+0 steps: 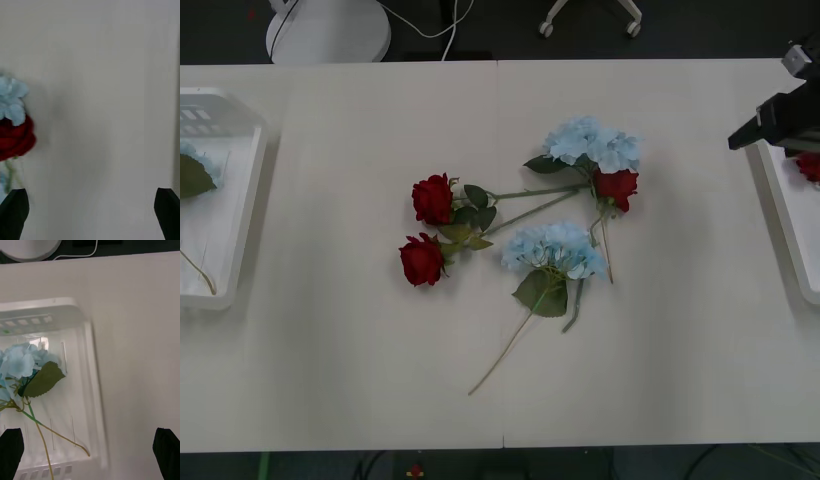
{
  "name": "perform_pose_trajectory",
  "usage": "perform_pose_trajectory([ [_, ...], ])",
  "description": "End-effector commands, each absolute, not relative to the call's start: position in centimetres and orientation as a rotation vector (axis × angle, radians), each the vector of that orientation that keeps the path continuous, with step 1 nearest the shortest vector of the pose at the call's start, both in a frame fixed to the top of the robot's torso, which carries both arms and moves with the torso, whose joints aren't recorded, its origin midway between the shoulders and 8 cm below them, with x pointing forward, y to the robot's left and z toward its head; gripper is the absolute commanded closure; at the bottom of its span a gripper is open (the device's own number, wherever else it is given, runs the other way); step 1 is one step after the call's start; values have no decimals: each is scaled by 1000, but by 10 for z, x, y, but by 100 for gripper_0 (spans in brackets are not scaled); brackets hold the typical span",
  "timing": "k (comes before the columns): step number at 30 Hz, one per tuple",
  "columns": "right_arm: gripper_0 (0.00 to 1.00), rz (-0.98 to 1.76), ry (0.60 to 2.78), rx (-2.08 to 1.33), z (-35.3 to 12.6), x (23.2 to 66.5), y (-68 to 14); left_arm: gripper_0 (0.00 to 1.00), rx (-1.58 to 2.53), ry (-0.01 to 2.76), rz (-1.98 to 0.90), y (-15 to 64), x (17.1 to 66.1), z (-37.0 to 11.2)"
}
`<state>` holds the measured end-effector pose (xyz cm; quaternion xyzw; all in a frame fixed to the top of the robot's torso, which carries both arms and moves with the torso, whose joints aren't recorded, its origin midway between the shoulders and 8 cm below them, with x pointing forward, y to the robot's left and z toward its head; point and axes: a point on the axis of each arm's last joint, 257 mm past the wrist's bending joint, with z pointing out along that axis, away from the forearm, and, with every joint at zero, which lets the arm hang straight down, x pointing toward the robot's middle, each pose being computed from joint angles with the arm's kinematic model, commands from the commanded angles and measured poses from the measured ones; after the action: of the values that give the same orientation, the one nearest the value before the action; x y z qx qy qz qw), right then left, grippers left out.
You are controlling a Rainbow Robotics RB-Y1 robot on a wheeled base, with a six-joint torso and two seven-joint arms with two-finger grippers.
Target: Put the red flowers into the right box and the blue flowers into the left box
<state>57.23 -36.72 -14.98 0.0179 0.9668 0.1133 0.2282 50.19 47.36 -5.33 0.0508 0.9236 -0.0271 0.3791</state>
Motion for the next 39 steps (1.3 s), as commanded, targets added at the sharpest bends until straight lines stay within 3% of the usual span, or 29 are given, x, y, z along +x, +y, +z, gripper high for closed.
perform_pose_trajectory([
  [1,1,265,2649,65,-115,573,-333,0,-85,2374,-129,416,497,-35],
  [14,1,342,2672,288,-181,548,-248,0,-511,2475,-253,196,466,-131],
  [21,1,201,2636,243,-214,550,-220,0,-923,2401,-305,117,446,-188],
  [29,1,208,2611,404,-249,556,-191,0,-1261,2265,-321,82,448,-247],
  [39,1,217,2596,589,-278,561,-178,0,-1495,2116,-383,72,491,-277],
])
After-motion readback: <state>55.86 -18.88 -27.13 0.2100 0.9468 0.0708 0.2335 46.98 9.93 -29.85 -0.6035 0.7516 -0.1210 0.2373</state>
